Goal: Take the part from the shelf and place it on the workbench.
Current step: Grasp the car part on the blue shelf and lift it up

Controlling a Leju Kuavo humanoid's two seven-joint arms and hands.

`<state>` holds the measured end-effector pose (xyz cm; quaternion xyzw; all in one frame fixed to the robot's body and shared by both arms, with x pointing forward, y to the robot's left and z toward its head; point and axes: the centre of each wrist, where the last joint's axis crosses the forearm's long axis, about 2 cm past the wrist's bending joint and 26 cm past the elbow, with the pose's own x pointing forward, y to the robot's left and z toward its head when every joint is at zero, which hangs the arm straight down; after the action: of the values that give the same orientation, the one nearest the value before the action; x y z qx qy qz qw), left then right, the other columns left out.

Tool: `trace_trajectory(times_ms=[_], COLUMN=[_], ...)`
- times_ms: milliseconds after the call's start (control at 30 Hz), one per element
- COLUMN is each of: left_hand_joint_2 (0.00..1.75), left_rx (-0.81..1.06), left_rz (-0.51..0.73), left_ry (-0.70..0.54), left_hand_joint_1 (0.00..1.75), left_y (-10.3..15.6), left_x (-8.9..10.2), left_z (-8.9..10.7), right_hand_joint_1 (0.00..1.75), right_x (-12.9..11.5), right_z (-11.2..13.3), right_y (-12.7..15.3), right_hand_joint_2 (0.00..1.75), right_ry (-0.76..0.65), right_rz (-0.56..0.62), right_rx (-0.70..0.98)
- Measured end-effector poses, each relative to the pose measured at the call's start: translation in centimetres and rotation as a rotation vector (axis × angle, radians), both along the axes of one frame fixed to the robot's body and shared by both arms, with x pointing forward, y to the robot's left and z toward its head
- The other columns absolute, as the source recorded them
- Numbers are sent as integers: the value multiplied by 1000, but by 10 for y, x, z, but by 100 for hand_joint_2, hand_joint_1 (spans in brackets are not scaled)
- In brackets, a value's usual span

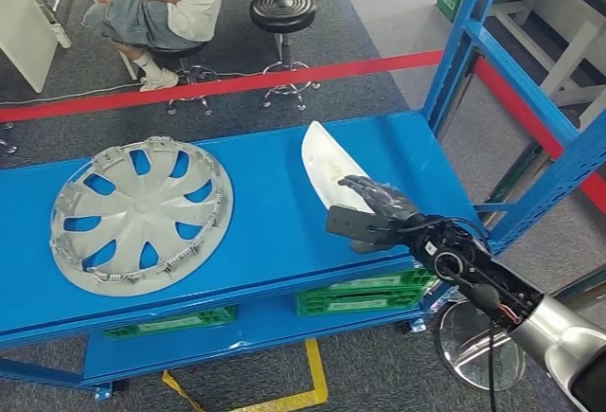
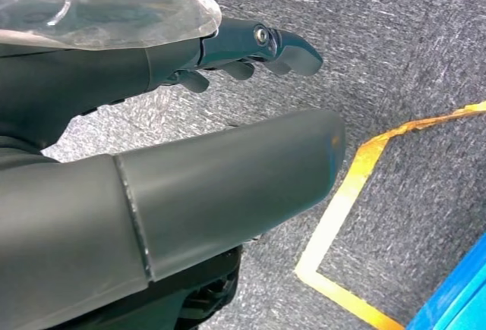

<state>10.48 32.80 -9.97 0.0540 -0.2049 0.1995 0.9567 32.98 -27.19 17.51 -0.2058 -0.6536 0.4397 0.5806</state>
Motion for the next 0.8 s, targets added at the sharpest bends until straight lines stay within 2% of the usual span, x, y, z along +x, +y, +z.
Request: trace_trajectory(times_ms=[467,800], left_hand_joint_2=[0,0], left_rx=[3,7], left_rz=[9,-13], left_ry=[1,-2], left_hand_joint_1=[0,0], left_y=[0,-1], left_x=[1,4], left_z=[0,1], right_hand_joint_1=[0,0], right_x=[26,32], right_z=[0,-5], right_y=[6,2], right_hand_joint_2=[175,175], right_ry=[32,150], right_rz=[17,0], right_rx=[-12,63])
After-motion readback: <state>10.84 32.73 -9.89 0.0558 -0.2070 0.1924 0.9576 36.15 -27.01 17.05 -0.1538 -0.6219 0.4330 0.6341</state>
